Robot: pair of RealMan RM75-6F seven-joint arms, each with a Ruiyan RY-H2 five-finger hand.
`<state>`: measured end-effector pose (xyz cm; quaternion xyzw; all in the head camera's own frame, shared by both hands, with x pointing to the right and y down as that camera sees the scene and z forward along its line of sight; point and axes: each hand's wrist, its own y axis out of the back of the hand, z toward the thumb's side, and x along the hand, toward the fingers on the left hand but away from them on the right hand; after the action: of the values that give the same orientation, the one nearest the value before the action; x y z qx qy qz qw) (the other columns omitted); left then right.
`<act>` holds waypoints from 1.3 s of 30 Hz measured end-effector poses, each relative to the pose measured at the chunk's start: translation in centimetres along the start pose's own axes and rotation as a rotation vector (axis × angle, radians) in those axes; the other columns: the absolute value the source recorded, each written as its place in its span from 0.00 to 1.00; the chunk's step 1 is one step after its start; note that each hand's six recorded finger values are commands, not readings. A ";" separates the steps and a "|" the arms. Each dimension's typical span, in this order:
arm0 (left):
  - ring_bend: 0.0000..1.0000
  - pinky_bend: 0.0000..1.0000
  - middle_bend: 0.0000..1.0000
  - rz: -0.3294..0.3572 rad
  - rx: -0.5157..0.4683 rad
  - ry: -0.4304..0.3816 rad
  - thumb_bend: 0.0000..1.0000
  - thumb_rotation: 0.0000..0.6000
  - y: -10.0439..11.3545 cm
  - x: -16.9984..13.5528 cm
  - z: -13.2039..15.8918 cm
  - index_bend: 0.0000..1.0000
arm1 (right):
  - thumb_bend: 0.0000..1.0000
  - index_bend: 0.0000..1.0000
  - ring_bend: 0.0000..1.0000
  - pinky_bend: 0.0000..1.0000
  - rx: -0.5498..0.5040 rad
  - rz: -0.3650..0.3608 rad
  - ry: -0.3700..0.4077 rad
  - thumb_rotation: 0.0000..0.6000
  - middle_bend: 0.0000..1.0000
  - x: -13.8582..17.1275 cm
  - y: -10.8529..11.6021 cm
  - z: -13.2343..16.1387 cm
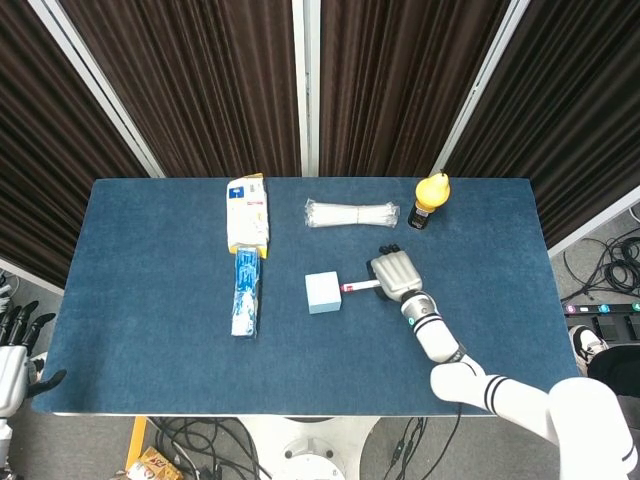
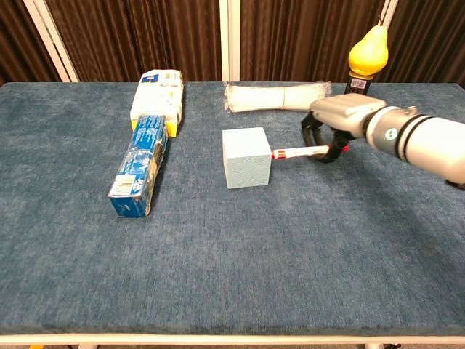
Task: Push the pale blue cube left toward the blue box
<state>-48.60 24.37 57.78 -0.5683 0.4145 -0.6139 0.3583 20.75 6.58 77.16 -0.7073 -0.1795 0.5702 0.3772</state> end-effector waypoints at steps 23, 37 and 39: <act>0.07 0.09 0.18 0.004 -0.007 -0.024 0.09 1.00 0.1 0.0 0.7 0.25 | 0.43 0.64 0.17 0.17 -0.007 0.041 0.057 1.00 0.56 -1.1 0.7 6.0; 0.07 0.09 0.18 0.004 -0.012 -0.014 0.09 1.00 0.1 -0.4 0.3 0.25 | 0.43 0.64 0.17 0.17 0.024 0.029 0.066 1.00 0.56 -1.0 1.0 8.3; 0.07 0.09 0.18 0.004 -0.011 -0.018 0.09 1.00 0.1 -0.4 0.4 0.25 | 0.43 0.64 0.17 0.17 0.033 0.027 0.051 1.00 0.56 -0.6 1.1 7.0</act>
<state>-48.14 24.62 57.59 -0.5751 0.4158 -0.6056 0.3600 13.78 7.79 76.24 -0.7178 -0.1510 0.5598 0.3856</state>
